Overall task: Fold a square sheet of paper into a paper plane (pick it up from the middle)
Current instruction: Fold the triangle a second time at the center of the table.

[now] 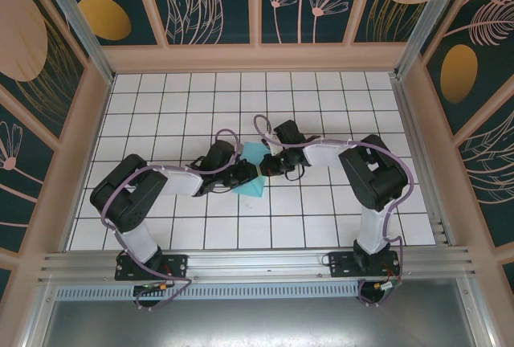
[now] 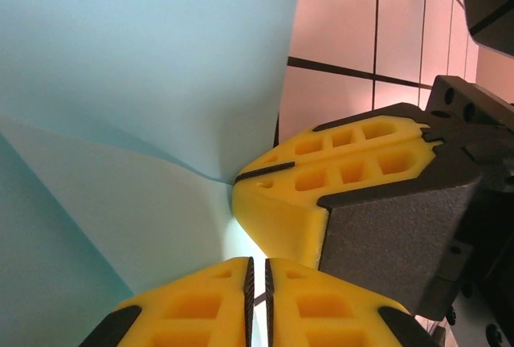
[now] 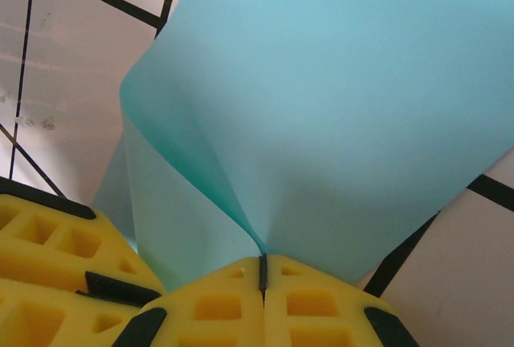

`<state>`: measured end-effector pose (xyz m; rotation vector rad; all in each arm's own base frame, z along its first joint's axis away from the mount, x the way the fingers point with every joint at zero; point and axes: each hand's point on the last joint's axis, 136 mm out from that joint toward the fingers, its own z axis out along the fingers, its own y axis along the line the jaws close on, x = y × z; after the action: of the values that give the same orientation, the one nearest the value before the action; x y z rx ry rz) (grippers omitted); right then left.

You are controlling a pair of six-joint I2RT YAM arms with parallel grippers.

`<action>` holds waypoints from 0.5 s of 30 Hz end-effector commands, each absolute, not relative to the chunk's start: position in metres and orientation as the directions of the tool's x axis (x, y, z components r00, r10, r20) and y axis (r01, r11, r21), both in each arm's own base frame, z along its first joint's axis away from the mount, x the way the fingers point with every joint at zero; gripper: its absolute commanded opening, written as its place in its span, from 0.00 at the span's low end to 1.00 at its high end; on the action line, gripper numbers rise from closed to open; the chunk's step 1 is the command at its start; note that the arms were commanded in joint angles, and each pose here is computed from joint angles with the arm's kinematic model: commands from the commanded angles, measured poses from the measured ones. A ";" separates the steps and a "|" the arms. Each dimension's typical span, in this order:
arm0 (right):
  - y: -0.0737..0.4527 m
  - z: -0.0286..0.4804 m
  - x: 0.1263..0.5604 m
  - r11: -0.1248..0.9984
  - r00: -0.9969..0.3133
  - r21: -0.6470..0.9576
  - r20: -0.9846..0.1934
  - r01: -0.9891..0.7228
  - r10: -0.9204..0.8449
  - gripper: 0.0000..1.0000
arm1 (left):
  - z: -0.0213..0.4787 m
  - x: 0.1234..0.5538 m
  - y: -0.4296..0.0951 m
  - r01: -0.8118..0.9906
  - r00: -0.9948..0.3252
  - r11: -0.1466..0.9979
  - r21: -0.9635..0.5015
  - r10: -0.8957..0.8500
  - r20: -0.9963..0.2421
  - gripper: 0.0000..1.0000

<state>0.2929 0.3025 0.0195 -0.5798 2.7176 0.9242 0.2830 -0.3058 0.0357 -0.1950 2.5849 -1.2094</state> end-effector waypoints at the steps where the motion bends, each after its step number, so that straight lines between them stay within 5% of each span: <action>1: 0.301 0.017 0.298 0.738 -0.896 0.515 -0.320 -0.436 -0.306 0.00 | 0.034 0.285 -0.309 0.021 -0.952 0.652 -0.758 -0.218 -0.214 0.16; 15: 0.299 0.012 0.301 0.750 -0.897 0.500 -0.316 -0.434 -0.308 0.00 | 0.020 0.280 -0.305 -0.015 -0.957 0.667 -0.745 -0.226 -0.182 0.16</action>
<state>0.2952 0.3027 0.0196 -0.5810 2.7174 0.9135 0.2810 -0.3036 0.0238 -0.2103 2.6173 -1.1842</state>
